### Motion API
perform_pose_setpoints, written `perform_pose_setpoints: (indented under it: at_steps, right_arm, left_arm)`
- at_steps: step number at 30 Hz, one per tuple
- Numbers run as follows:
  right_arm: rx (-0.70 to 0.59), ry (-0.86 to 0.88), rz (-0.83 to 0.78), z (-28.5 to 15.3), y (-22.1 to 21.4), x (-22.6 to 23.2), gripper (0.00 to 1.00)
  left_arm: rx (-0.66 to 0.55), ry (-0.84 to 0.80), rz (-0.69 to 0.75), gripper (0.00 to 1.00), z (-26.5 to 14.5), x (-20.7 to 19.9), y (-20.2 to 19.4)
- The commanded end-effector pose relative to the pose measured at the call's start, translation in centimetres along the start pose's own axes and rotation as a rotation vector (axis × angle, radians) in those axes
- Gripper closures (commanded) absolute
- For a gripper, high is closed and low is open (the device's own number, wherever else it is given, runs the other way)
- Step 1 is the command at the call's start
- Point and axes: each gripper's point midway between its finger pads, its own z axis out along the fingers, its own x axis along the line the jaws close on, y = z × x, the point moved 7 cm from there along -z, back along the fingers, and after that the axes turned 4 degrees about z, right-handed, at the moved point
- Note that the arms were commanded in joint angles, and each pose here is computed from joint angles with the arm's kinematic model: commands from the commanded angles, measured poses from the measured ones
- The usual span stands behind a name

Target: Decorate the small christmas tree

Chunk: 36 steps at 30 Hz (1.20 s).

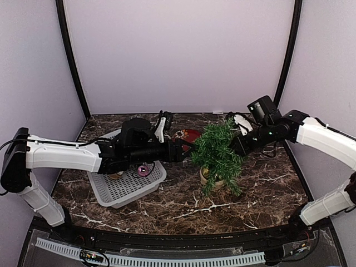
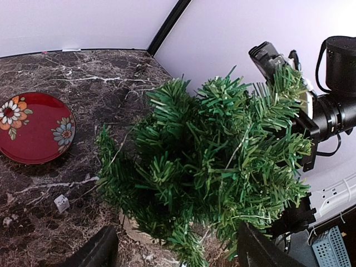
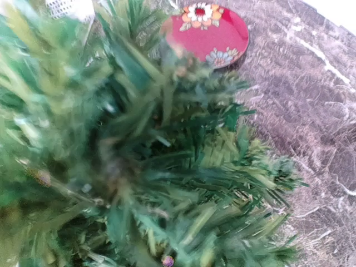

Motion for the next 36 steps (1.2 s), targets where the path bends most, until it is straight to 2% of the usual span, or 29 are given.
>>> perform_pose_setpoints:
  at_steps: [1,7,13,16,22,25,26,29,32,33,35,36]
  right_arm:
    - [-0.101,-0.021,0.002,-2.5,1.9,0.3,0.86]
    - [-0.127,-0.028,0.003,-3.6,2.4,0.5,0.76]
    - [-0.154,-0.044,0.003,-5.0,2.7,0.5,0.50]
    - [-0.166,-0.048,0.002,-5.8,2.8,0.6,0.43]
    - [-0.203,-0.050,0.001,-7.5,2.6,0.8,0.31]
    - [-0.225,-0.052,0.002,-8.3,2.5,0.9,0.17]
    - [-0.231,-0.057,0.006,-8.5,2.5,0.9,0.15]
    - [-0.267,-0.070,0.018,-9.5,2.4,0.8,0.07]
    - [-0.319,-0.083,0.033,-10.7,2.4,0.7,0.02]
    - [-0.332,-0.089,0.038,-11.0,2.4,0.7,0.02]
    - [-0.352,-0.093,0.043,-11.5,2.6,0.6,0.02]
    - [-0.364,-0.094,0.045,-11.8,2.7,0.6,0.02]
  left_arm:
    - [-0.034,-0.026,0.003,0.24,-0.6,-0.8,1.7]
    - [-0.034,-0.027,0.001,0.24,-0.7,-0.9,1.8]
    - [-0.036,-0.027,0.004,0.24,-0.9,-1.0,2.0]
    - [-0.036,-0.019,0.013,0.24,-1.2,-1.1,2.2]
    - [-0.014,0.033,0.051,0.15,-2.8,-1.1,3.3]
    - [-0.028,0.094,0.066,0.07,-4.4,-0.8,4.4]
    - [-0.007,0.126,0.061,0.03,-4.9,-0.1,4.4]
    - [0.057,0.226,0.010,0.01,-7.2,2.2,4.3]
    - [0.042,0.370,-0.060,0.01,-10.4,6.3,5.1]
    - [0.072,0.401,-0.087,0.01,-11.0,7.4,4.4]
    - [0.057,0.489,-0.169,0.01,-13.2,11.1,4.7]
    - [0.054,0.494,-0.190,0.01,-13.9,11.7,4.6]
